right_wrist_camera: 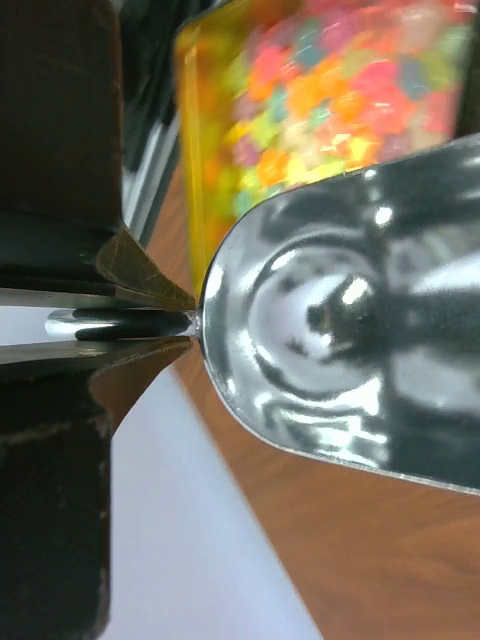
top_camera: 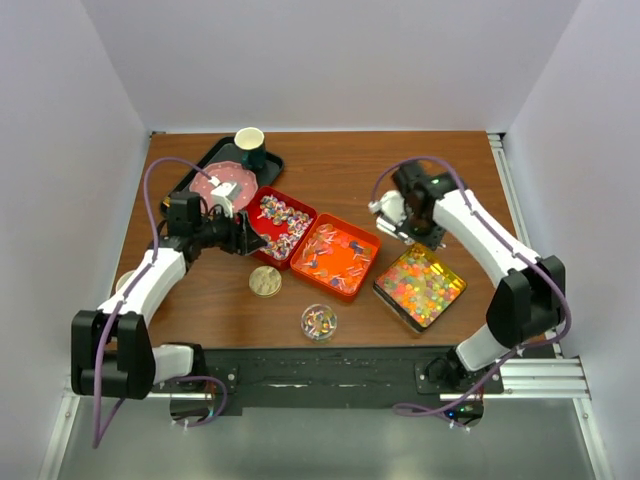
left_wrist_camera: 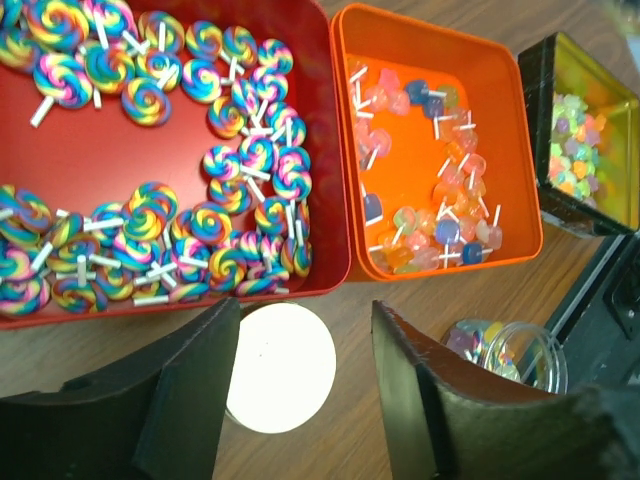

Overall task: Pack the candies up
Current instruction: Place the spatula at the center of the board.

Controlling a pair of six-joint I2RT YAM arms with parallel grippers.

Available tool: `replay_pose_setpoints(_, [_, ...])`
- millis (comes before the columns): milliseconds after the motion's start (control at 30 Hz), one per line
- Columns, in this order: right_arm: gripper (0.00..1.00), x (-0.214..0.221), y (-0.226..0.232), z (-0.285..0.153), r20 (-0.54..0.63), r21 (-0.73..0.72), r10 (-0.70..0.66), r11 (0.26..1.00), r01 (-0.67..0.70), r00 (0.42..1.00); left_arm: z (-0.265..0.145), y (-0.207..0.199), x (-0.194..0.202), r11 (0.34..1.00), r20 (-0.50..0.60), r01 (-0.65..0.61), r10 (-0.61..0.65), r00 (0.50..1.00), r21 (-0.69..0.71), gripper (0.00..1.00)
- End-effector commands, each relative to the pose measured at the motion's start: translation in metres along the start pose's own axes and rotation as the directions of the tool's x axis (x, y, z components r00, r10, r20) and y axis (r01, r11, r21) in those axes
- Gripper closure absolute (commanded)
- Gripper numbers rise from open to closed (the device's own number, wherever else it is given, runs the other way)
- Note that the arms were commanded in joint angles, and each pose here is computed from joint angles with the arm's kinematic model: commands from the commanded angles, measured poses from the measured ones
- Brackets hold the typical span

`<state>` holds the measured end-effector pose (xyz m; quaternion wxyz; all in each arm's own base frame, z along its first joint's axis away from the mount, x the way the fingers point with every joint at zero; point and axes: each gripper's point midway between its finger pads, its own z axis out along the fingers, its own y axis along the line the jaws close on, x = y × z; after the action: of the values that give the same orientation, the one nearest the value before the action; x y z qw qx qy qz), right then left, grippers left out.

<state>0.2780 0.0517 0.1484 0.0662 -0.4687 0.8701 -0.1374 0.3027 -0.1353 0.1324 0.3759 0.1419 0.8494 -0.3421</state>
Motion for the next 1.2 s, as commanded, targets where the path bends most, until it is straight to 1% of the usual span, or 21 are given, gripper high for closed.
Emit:
replay_pose_setpoints(0, [1.00,-0.023,-0.027,0.032,0.116,-0.121,0.426,0.903,-0.413,0.897,-0.011,-0.002,-0.010,0.994,0.000,-0.109,0.109,0.994,-0.011,0.37])
replay_pose_setpoints(67, [1.00,-0.011,-0.045,0.061,0.068,-0.128,0.526,0.847,-0.515,0.848,-0.015,-0.003,-0.012,0.982,0.003,-0.186,0.186,0.982,-0.009,0.32])
replay_pose_setpoints(133, [1.00,0.003,-0.061,0.081,0.042,-0.107,0.591,0.804,-0.584,0.806,-0.018,-0.004,-0.008,0.977,-0.019,-0.215,0.215,0.976,-0.003,0.29])
replay_pose_setpoints(167, [1.00,0.005,-0.069,0.094,0.034,-0.084,0.621,0.782,-0.617,0.783,-0.020,-0.001,-0.006,0.963,-0.035,-0.270,0.270,0.962,-0.003,0.28])
replay_pose_setpoints(233, [1.00,0.013,-0.078,0.108,0.012,-0.062,0.651,0.758,-0.649,0.759,-0.024,0.001,0.006,0.952,-0.088,-0.305,0.304,0.949,0.003,0.24])
replay_pose_setpoints(267, [1.00,0.013,-0.084,0.113,0.019,-0.047,0.657,0.754,-0.655,0.754,-0.025,0.005,0.008,0.923,-0.102,-0.384,0.383,0.918,0.015,0.23])
replay_pose_setpoints(300, [1.00,0.013,-0.085,0.121,0.012,-0.045,0.662,0.749,-0.660,0.750,-0.027,0.004,0.016,0.911,-0.125,-0.410,0.412,0.903,0.038,0.22])
replay_pose_setpoints(333, [1.00,0.014,-0.088,0.124,0.017,-0.042,0.670,0.742,-0.669,0.742,-0.027,0.008,0.021,0.866,-0.135,-0.495,0.499,0.856,0.062,0.22])
replay_pose_setpoints(433, [1.00,0.006,-0.094,0.137,0.035,-0.050,0.667,0.745,-0.666,0.744,-0.026,0.019,0.032,0.803,-0.168,-0.590,0.595,0.786,0.087,0.20])
replay_pose_setpoints(533, [0.96,0.000,-0.100,0.152,0.028,-0.049,0.670,0.742,-0.669,0.742,-0.020,0.030,0.043,0.791,-0.215,-0.601,0.611,0.762,0.115,0.16])
replay_pose_setpoints(567, [0.94,-0.005,-0.106,0.154,0.041,-0.048,0.673,0.740,-0.671,0.739,-0.018,0.032,0.045,0.791,-0.224,-0.599,0.611,0.759,0.127,0.01])
replay_pose_setpoints(633, [0.93,-0.009,-0.108,0.162,0.044,-0.052,0.675,0.738,-0.673,0.736,-0.013,0.036,0.053,0.799,-0.246,-0.581,0.602,0.760,0.159,0.00])
replay_pose_setpoints(700, [0.86,-0.013,-0.111,0.164,0.052,-0.054,0.679,0.734,-0.677,0.732,-0.007,0.049,0.056,0.806,-0.272,-0.579,0.588,0.762,0.122,0.00])
replay_pose_setpoints(733, [0.79,-0.014,-0.109,0.169,0.040,-0.068,0.681,0.732,-0.678,0.731,-0.006,0.053,0.058,0.809,-0.279,-0.578,0.583,0.763,0.108,0.00])
replay_pose_setpoints(767, [0.64,-0.014,-0.108,0.169,0.029,-0.072,0.683,0.729,-0.680,0.729,-0.004,0.056,0.060,0.803,-0.287,-0.587,0.588,0.756,0.102,0.00])
replay_pose_setpoints(833, [0.55,-0.014,-0.104,0.169,0.018,-0.083,0.688,0.725,-0.684,0.726,0.000,0.063,0.062,0.790,-0.294,-0.608,0.602,0.743,0.080,0.00])
replay_pose_setpoints(900, [0.43,-0.011,-0.101,0.165,0.009,-0.083,0.693,0.719,-0.690,0.721,0.007,0.057,0.065,0.777,-0.289,-0.621,0.620,0.729,0.100,0.00])
replay_pose_setpoints(967, [0.36,-0.012,-0.102,0.155,0.026,-0.089,0.693,0.720,-0.689,0.721,0.013,0.048,0.071,0.750,-0.279,-0.646,0.657,0.700,0.146,0.00])
replay_pose_setpoints(1000, [0.36,-0.012,-0.104,0.152,0.036,-0.091,0.692,0.721,-0.687,0.721,0.015,0.045,0.078,0.741,-0.285,-0.651,0.667,0.688,0.164,0.00])
replay_pose_setpoints(1067, [0.17,-0.017,-0.109,0.138,0.077,-0.101,0.695,0.719,-0.688,0.715,0.020,0.037,0.085,0.718,-0.282,-0.667,0.693,0.663,0.197,0.00])
replay_pose_setpoints(1167, [0.17,-0.026,-0.107,0.126,0.106,-0.155,0.701,0.713,-0.684,0.706,0.026,0.030,0.094,0.712,-0.291,-0.658,0.701,0.651,0.244,0.00])
